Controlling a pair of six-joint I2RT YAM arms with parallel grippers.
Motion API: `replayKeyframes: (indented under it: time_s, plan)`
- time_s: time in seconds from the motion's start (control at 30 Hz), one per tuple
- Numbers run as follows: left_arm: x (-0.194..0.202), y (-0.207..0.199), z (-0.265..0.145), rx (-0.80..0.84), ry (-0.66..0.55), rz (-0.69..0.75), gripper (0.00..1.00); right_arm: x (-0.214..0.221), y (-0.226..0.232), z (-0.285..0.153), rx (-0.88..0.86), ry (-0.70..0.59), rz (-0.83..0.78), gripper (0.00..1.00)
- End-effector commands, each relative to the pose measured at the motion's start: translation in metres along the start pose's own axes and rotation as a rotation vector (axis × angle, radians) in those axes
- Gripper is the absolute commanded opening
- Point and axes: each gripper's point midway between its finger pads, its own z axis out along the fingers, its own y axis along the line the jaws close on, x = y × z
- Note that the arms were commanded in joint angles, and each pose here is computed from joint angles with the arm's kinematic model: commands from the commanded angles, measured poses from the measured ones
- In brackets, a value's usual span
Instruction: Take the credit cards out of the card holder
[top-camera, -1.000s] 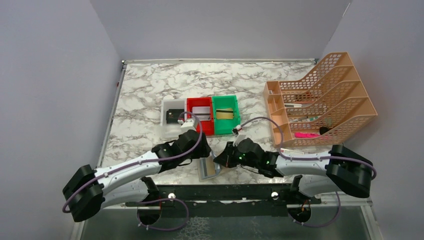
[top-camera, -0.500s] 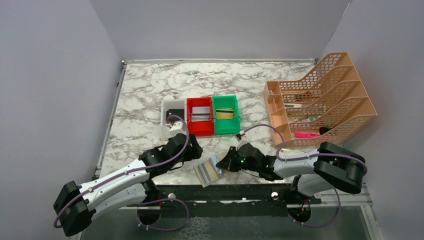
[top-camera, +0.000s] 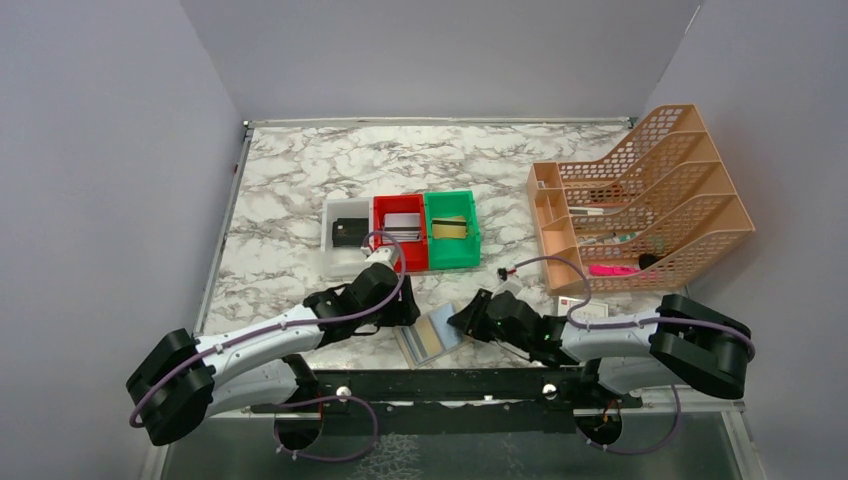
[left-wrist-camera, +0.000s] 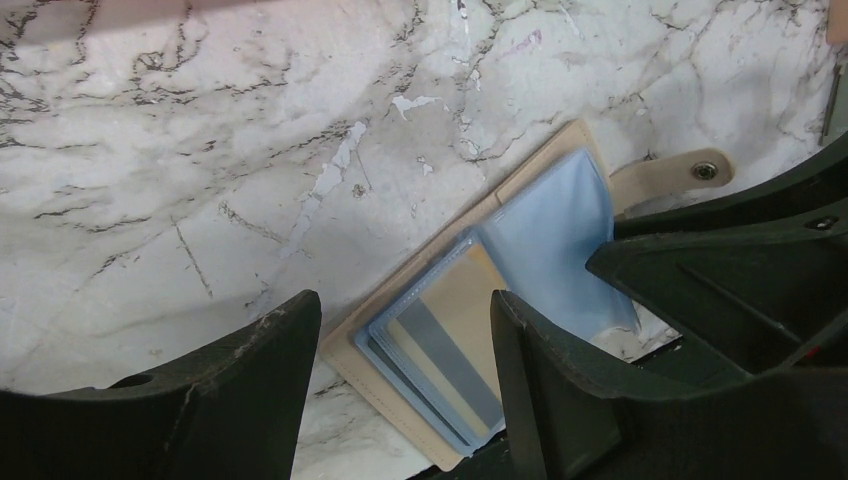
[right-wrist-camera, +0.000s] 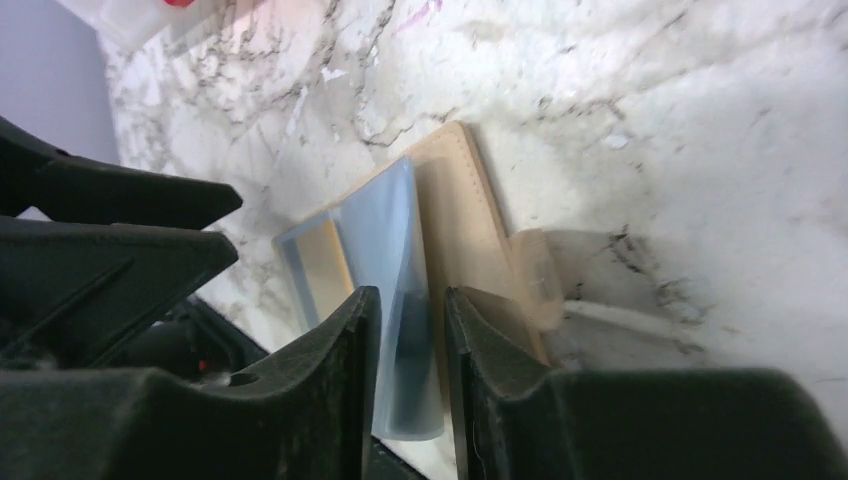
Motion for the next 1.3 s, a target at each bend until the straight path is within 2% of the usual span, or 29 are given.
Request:
replayKeyframes:
  time_s: [0.0,0.2,0.33,0.43,0.57,0.67,0.87,1.13,1.27]
  plan:
    - [-0.007,-0.016,0.000,0.062,-0.001,0.021,0.66,-0.017,-0.021,-0.003,0.149,-0.059,-0.142,0.43]
    - [-0.010,-0.014,0.000,0.045,-0.018,0.013,0.66,-0.030,-0.038,-0.017,0.335,-0.050,-0.261,0.44]
    - [-0.012,-0.011,0.000,0.025,-0.027,0.006,0.66,-0.047,-0.022,-0.030,0.323,-0.085,-0.308,0.44]
    - [-0.012,-0.006,-0.002,0.003,-0.030,0.000,0.66,-0.050,0.017,-0.034,0.145,-0.074,-0.386,0.43]
    - [-0.013,-0.003,-0.006,-0.006,-0.048,-0.016,0.66,-0.028,0.069,-0.038,-0.156,0.016,-0.468,0.39]
    - [-0.013,-0.001,-0.009,-0.003,-0.056,-0.028,0.66,-0.007,0.083,-0.033,-0.239,0.117,-0.474,0.39]
    - [-0.001,-0.003,-0.015,0.044,-0.021,-0.037,0.66,0.028,0.053,-0.002,-0.130,0.291,-0.481,0.39]
    - [0.025,-0.005,-0.019,0.109,0.078,-0.032,0.65,0.047,0.025,0.007,-0.068,0.354,-0.432,0.40]
    - [0.040,-0.014,-0.018,0.180,0.141,-0.034,0.59,0.056,0.021,0.006,-0.079,0.375,-0.357,0.36]
